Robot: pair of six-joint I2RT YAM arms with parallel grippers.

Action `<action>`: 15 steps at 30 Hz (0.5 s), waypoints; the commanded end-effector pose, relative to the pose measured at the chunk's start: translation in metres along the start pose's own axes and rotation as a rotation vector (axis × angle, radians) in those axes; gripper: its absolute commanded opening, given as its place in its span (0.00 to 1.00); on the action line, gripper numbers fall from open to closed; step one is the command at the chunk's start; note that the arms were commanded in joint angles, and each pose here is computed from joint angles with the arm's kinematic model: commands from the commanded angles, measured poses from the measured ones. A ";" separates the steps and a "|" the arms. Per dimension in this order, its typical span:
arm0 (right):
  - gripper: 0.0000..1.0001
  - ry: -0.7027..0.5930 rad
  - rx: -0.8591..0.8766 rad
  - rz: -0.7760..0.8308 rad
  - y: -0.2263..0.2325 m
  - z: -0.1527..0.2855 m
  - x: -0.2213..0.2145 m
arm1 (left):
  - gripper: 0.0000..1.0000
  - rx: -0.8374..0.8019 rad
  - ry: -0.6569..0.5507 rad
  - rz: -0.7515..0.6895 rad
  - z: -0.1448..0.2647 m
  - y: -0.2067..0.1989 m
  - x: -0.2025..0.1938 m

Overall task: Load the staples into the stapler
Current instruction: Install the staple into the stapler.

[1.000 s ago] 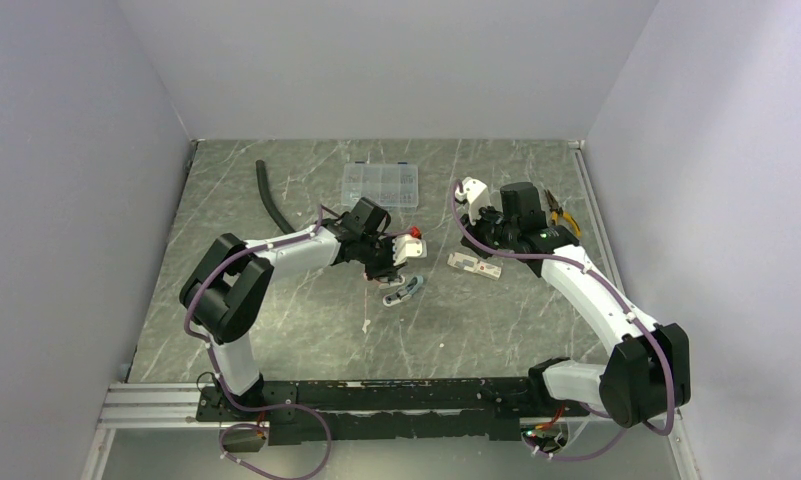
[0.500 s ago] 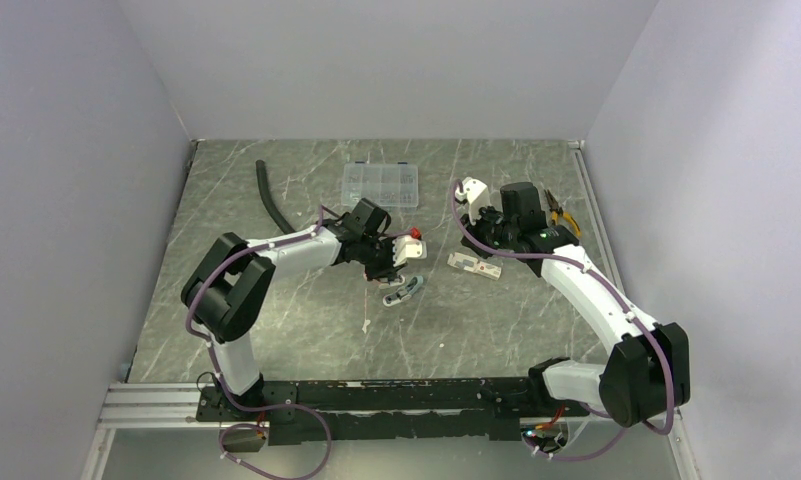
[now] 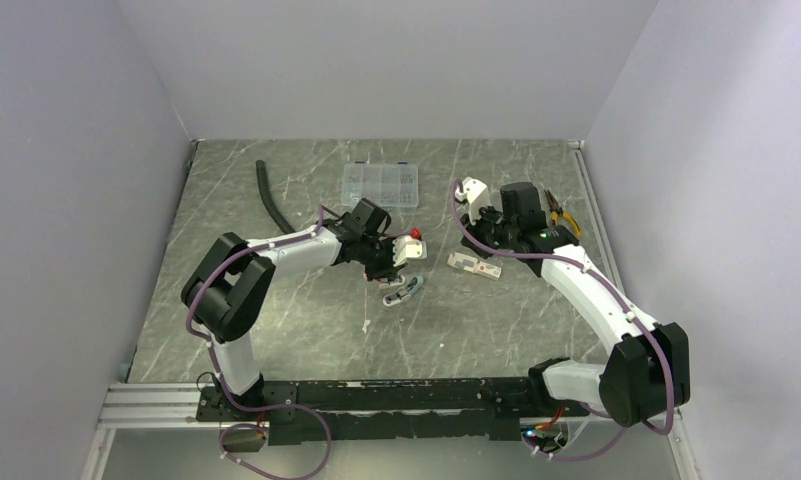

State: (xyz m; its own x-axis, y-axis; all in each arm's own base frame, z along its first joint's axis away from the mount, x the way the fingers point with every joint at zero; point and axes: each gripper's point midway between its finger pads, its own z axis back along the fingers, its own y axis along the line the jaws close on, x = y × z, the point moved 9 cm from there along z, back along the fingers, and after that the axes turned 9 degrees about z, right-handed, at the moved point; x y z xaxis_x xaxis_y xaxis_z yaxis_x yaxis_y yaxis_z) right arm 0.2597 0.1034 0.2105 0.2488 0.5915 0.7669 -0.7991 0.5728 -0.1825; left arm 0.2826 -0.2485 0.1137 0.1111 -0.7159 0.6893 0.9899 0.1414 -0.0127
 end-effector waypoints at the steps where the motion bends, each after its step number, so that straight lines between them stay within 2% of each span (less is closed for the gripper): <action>1: 0.12 -0.021 0.001 0.010 -0.002 0.001 0.004 | 0.03 -0.028 -0.029 -0.036 -0.001 -0.003 0.005; 15: 0.12 -0.019 0.005 0.007 -0.002 0.000 0.003 | 0.03 -0.027 -0.012 -0.034 -0.005 -0.002 0.001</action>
State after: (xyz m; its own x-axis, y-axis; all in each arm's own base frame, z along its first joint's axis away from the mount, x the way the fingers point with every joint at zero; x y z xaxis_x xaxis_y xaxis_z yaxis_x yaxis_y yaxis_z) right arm 0.2598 0.1034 0.2101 0.2502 0.5917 0.7664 -0.7993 0.5729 -0.1813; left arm 0.2819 -0.2494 0.1138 0.1071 -0.7153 0.6906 0.9907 0.1356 -0.0132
